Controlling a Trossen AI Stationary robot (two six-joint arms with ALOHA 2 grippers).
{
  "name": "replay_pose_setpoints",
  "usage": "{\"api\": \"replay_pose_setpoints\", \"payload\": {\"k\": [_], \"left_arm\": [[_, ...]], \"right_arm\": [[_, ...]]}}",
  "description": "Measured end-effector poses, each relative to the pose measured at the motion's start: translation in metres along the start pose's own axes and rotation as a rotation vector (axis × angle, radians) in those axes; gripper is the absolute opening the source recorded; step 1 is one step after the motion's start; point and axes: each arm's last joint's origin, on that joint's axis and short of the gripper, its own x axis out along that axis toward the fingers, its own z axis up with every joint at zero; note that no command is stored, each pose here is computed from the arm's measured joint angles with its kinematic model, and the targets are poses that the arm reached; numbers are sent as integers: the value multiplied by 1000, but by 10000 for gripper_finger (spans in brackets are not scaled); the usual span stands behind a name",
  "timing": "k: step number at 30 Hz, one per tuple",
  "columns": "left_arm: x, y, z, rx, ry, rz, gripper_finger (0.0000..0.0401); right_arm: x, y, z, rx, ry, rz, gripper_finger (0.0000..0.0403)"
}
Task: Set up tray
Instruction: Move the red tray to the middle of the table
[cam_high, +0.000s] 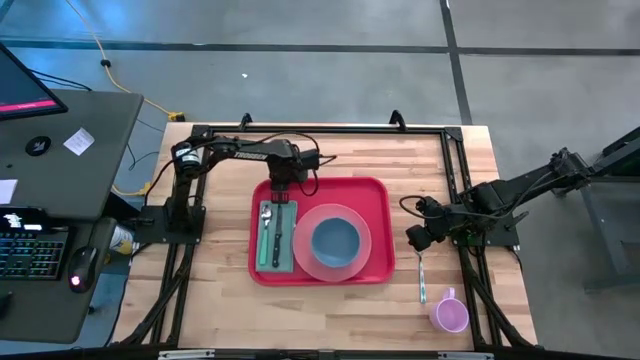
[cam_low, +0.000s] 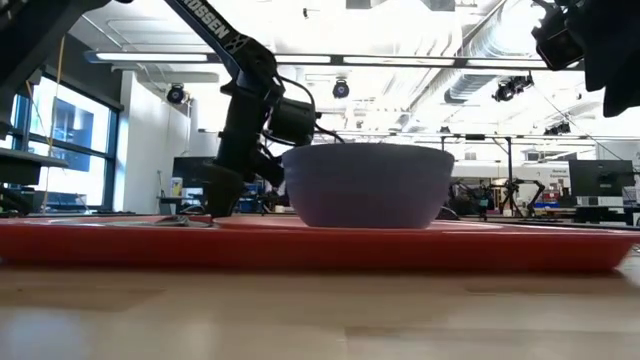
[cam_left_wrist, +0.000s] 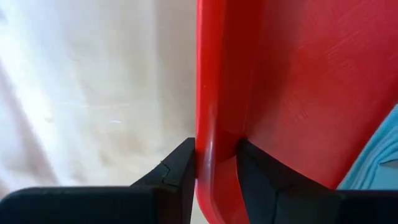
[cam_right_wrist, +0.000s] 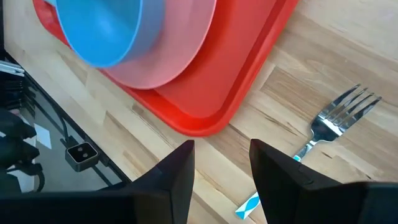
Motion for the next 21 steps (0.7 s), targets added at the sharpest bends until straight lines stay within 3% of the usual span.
{"api": "replay_pose_setpoints", "payload": {"k": [13, 21], "left_arm": [[0, 22, 4, 23, -48, 111, 136], [-18, 29, 10, -14, -43, 149, 135]], "right_arm": [[0, 0, 0, 39, 3, 0, 138], [0, 0, -2, 2, 82, 9, 138]]}}
